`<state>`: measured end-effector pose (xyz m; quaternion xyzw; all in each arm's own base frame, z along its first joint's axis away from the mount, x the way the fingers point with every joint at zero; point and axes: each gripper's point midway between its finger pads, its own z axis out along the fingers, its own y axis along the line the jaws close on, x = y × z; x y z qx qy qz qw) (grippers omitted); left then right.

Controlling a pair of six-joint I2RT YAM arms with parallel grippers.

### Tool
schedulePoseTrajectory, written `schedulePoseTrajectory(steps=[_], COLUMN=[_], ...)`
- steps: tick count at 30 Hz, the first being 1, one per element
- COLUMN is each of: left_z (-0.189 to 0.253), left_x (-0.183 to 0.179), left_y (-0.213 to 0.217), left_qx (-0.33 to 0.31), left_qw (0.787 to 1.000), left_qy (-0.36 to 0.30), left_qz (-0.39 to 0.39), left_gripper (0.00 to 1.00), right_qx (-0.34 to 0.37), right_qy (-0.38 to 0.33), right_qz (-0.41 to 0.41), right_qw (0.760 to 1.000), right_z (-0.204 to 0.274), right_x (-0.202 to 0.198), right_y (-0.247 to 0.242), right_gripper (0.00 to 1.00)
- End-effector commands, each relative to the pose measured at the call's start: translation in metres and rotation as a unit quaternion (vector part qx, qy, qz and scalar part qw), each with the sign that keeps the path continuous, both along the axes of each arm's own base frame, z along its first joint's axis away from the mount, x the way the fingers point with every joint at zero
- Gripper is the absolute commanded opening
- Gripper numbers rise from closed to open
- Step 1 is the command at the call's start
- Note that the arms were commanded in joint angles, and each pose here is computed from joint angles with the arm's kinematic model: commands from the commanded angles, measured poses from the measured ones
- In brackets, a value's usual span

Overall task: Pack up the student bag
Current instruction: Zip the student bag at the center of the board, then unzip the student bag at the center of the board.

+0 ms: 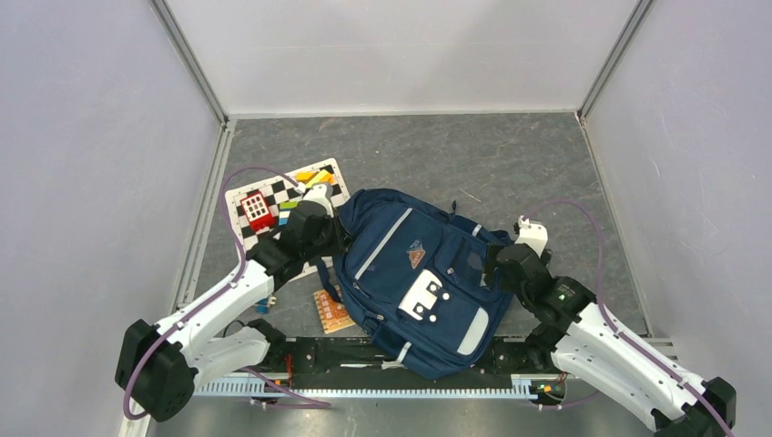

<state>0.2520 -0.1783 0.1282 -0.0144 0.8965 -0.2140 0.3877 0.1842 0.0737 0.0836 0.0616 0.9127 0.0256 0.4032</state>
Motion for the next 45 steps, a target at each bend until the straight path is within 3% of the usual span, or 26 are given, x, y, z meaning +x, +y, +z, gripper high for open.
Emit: schedulePoseTrajectory(steps=[1,4,8,9,10,18,19,23,25,26,29,33,39,45], left_z=[0.001,0.003,0.004,0.004,0.005,0.022,0.025,0.032,0.036,0.037,0.046,0.056,0.049,0.034], left_x=[-0.006,-0.007,-0.004,-0.004,-0.002,0.023,0.024,0.021,0.016,0.012,-0.005,-0.042,-0.081,-0.106], left_y=[-0.004,-0.009,-0.016,-0.02,-0.023,-0.02,-0.019,-0.009,-0.002,0.001,-0.001,-0.029,-0.043,-0.05], left_qx=[-0.023,-0.028,-0.027,-0.03,-0.031,0.003,0.007,0.026,0.033,0.038,0.039,0.048,0.036,0.035], left_qw=[1.0,0.999,0.999,0.998,0.998,0.998,0.998,0.998,0.998,0.998,0.996,0.991,0.996,0.997], left_qy=[-0.002,-0.008,-0.012,-0.008,-0.007,-0.043,-0.046,-0.044,-0.051,-0.053,-0.066,-0.085,-0.045,-0.017], left_qz=[-0.001,-0.02,-0.038,-0.048,-0.053,-0.036,-0.036,-0.026,-0.023,-0.025,-0.042,-0.093,-0.063,-0.06], left_gripper=[0.09,0.09,0.11,0.11,0.11,0.15,0.25,0.82,0.94,0.96,0.98,1.0,1.0,0.96], right_qx=[0.05,0.062,0.021,0.005,-0.009,-0.051,-0.047,-0.03,-0.026,-0.024,-0.013,-0.006,0.0,0.005], right_qy=[0.002,-0.015,-0.049,-0.057,-0.063,-0.083,-0.083,-0.083,-0.079,-0.077,-0.078,-0.084,-0.08,-0.082], right_qz=[0.008,0.018,0.003,-0.003,-0.007,-0.03,-0.032,-0.015,-0.011,-0.012,-0.01,-0.006,0.001,0.004], right_qw=[0.999,0.998,0.999,0.998,0.998,0.995,0.995,0.996,0.996,0.997,0.997,0.996,0.997,0.997], right_z=[-0.012,-0.011,0.003,0.008,0.013,0.029,0.03,0.035,0.033,0.032,0.032,0.033,0.036,0.038], right_x=[0.003,0.012,0.034,0.041,0.047,0.09,0.094,0.095,0.091,0.089,0.084,0.084,0.087,0.088], right_y=[0.019,0.029,0.021,0.017,0.013,-0.01,-0.012,-0.008,-0.008,-0.008,-0.007,-0.005,0.0,0.003], right_gripper=[0.88,0.56,0.12,0.03,0.0,0.0,0.0,0.0,0.02,0.09,0.31,0.5,0.68,0.72])
